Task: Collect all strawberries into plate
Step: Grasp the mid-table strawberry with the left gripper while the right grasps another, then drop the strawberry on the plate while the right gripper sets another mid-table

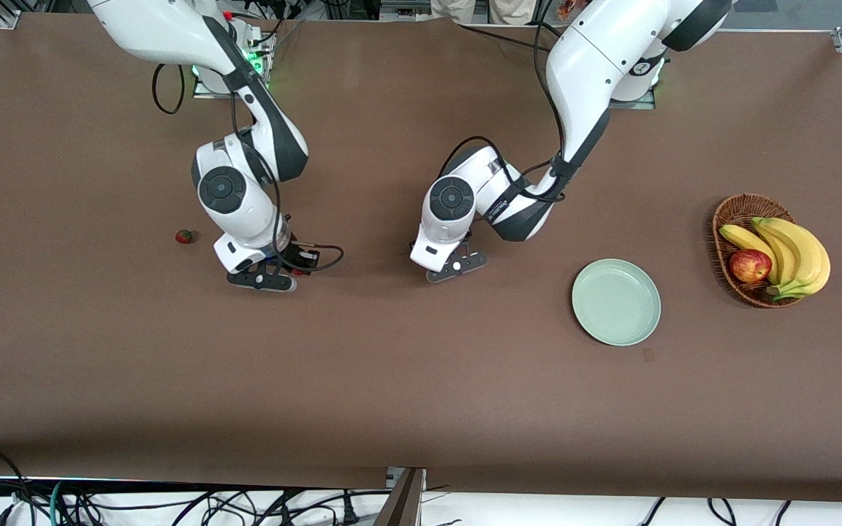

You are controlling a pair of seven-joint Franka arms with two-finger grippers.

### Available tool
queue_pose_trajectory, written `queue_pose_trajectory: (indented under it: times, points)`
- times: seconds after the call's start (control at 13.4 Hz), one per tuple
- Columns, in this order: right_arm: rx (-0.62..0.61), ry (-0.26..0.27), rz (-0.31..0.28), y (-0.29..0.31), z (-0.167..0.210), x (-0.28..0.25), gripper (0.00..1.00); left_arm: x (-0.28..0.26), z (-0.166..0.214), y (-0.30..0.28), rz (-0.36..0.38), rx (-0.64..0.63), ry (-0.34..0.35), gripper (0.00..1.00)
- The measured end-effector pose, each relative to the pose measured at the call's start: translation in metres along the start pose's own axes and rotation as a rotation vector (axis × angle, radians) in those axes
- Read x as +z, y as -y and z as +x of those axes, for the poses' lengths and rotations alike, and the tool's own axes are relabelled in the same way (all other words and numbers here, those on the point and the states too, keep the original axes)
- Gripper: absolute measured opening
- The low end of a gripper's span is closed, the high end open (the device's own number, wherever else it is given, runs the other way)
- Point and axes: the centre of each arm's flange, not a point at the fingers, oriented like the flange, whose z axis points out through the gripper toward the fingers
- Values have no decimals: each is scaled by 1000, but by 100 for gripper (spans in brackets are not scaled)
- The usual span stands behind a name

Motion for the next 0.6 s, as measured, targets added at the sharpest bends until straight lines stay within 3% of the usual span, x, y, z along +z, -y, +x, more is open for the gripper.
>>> queue_pose_trajectory:
  times: [0.22, 0.6]
  points:
    - [28, -8, 11, 24, -5, 0, 40, -6, 11, 3, -9, 36, -7, 29]
    - [110, -22, 43, 92, -25, 3, 40, -71, 73, 42, 12, 120, -2, 29]
